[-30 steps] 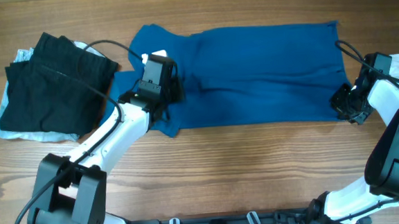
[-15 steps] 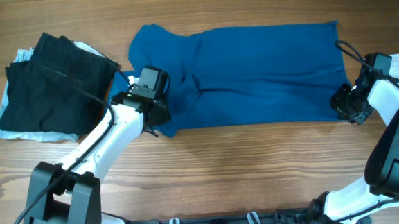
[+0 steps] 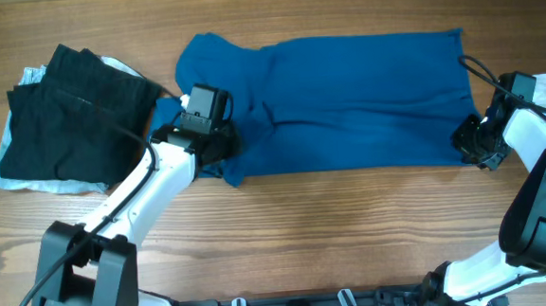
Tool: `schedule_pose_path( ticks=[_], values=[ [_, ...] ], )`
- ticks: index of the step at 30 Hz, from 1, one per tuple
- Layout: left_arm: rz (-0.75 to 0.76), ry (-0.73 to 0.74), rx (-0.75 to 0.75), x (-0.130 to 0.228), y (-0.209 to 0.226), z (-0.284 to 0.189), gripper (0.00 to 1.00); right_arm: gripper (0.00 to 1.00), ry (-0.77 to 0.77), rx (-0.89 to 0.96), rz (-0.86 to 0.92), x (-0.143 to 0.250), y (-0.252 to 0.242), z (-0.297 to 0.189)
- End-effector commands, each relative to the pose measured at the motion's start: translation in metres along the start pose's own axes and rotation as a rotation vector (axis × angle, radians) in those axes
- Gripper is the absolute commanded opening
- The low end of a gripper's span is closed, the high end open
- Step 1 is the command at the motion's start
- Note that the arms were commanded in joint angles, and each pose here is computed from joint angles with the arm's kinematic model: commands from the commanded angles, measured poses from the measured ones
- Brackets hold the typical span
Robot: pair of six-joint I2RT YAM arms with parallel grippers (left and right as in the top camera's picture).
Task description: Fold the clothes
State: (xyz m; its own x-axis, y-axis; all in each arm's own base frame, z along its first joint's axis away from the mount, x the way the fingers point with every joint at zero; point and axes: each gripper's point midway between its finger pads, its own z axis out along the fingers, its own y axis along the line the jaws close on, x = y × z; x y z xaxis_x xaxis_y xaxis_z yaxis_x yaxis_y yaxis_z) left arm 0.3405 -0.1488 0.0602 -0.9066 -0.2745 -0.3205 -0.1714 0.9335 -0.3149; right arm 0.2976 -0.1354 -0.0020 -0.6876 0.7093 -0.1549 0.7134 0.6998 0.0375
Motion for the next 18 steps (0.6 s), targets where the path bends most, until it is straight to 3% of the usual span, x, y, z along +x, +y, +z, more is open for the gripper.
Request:
schedule_pose_path(
  ticks=[1, 4, 12, 18],
  values=[
    [0.079, -0.035, 0.163, -0.001, -0.05, -0.013, 0.45, 0.34, 0.054, 0.069, 0.006, 0.019, -0.017, 0.012],
    [0.107, -0.082, 0.073, -0.003, -0.045, 0.006, 0.46, 0.34, 0.054, 0.069, 0.006, 0.019, -0.017, 0.012],
    [0.081, -0.132, 0.115, -0.015, -0.057, 0.039, 0.46, 0.34, 0.056, 0.07, 0.006, 0.019, -0.017, 0.012],
    [0.037, -0.127, 0.068, -0.01, -0.049, 0.066, 0.49, 0.34, 0.055, 0.07, 0.006, 0.019, -0.017, 0.012]
  ],
)
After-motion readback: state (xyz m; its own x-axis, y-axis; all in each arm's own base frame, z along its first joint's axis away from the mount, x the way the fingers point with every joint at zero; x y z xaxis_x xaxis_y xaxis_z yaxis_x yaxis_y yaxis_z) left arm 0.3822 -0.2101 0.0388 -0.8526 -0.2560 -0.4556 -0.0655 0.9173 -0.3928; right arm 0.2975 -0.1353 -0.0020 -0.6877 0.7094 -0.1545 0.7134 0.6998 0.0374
